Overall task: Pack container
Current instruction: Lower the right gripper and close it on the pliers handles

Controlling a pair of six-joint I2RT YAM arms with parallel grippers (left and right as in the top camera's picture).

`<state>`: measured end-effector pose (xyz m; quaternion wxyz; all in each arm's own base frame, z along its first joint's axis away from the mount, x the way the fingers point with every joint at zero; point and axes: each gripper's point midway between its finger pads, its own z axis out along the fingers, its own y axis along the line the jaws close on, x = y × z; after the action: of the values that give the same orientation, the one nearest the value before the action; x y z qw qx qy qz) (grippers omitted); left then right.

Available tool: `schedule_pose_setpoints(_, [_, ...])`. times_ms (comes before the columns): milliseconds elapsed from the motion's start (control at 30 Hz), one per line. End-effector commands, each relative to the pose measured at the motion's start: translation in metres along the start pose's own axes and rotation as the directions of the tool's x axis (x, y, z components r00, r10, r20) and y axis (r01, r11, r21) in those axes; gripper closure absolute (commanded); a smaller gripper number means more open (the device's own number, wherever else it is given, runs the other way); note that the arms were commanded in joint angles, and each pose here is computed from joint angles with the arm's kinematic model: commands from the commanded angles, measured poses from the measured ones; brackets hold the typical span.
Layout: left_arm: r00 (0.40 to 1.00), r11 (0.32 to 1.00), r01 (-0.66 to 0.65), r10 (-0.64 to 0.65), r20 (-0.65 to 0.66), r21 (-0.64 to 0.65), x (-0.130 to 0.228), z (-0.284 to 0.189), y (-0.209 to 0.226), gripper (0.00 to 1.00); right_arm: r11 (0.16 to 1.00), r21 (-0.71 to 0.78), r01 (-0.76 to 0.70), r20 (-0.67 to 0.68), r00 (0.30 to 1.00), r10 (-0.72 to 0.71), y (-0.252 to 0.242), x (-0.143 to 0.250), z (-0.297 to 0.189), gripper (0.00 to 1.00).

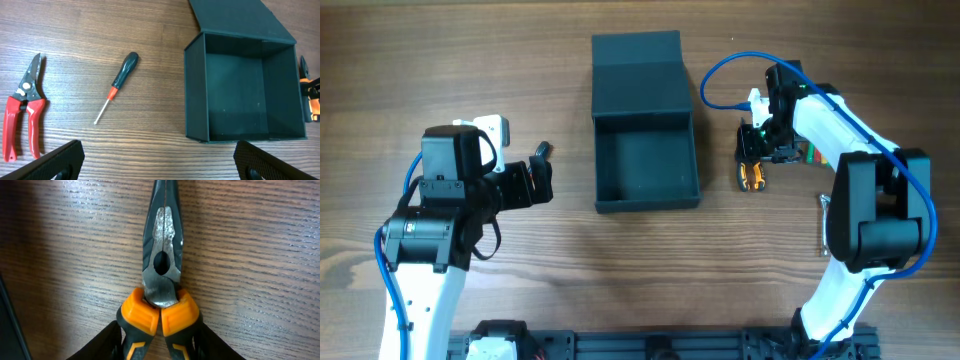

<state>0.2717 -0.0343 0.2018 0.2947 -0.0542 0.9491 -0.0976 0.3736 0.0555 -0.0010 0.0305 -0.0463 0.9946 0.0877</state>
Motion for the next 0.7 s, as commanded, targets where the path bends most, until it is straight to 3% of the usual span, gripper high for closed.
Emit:
schedule_pose_setpoints(0, [1.0,1.0,-0.015,0.015,0.02,-0.005,-0.006,-0.005,0.0,0.0,0.997,0.057,-0.042,-0.01,0.999,0.043,-0.008,0.004,0.008,0.96])
schedule_pose_setpoints(667, [1.0,1.0,-0.015,0.016,0.021,-0.005,-0.006,-0.005,0.0,0.0,0.986,0.167,-0.012,0.041,0.999,0.005,-0.028,-0.009,0.005,0.96])
